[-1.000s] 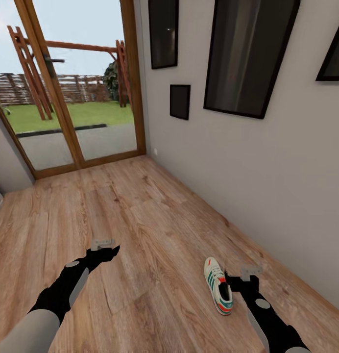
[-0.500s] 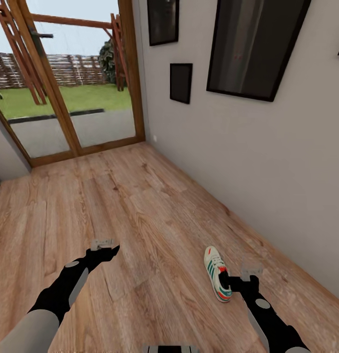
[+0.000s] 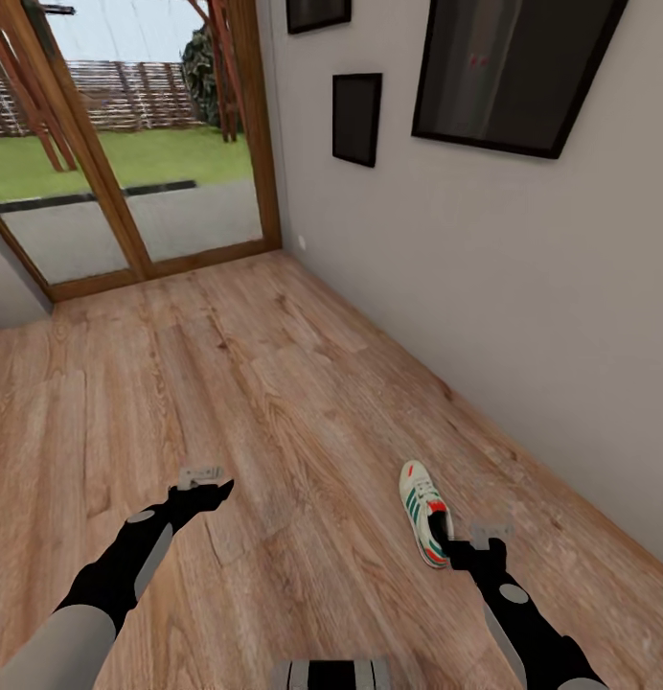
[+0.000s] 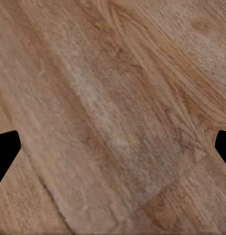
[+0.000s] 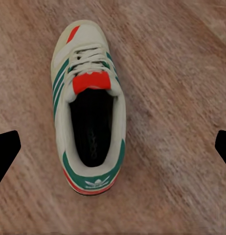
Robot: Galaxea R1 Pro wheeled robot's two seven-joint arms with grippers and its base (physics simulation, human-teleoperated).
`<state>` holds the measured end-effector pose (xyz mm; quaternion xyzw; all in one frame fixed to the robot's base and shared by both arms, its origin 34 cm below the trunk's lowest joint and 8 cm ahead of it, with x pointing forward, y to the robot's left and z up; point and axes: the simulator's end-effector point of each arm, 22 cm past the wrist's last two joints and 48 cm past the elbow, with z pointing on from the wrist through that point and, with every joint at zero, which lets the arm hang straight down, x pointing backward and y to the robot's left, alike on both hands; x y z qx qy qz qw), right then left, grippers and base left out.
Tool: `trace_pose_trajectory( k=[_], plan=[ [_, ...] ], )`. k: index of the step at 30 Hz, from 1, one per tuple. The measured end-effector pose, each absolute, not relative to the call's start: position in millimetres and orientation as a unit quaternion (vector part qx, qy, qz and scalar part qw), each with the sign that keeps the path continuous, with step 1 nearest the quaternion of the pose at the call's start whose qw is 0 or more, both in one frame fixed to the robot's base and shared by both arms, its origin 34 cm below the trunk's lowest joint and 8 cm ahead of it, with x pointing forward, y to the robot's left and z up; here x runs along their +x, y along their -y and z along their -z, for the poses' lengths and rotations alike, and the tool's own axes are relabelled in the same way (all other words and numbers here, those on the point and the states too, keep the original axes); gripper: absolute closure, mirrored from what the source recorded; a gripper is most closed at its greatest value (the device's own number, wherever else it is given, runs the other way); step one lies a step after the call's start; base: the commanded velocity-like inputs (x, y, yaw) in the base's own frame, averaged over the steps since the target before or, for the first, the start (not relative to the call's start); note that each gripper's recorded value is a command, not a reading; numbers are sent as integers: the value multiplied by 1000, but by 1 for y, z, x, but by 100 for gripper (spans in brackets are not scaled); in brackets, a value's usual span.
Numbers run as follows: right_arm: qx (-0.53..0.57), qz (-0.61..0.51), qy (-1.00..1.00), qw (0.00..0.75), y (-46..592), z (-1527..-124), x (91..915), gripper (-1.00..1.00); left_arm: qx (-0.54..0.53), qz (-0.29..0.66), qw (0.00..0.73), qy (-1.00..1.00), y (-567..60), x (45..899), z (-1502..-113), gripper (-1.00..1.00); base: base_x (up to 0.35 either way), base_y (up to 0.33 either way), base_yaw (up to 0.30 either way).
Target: Pick up the two gym shoes and the two sandals from the corridor floor and place them onto the hallstand (shoe rack) in the corridor, making sure they are on the rack and not on the floor. Arrange them so the two gym shoes are next to each other and the two sandals are next to each other.
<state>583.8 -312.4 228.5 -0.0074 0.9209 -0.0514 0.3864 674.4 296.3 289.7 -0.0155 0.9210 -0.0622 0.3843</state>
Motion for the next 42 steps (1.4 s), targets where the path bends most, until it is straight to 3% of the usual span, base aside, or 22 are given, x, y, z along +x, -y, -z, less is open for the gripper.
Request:
trace_pose_trajectory(
  k=[26, 42],
  plan=[
    [-11, 52, -952, 302, 314, -145, 521, -100, -19, 60, 317, -946, -297, 636, -203, -100, 0, 0, 4],
    [-14, 51, -953, 298, 313, -124, 504, -100, -21, 58, 291, -955, -299, 618, -172, -100, 0, 0, 38]
  ],
)
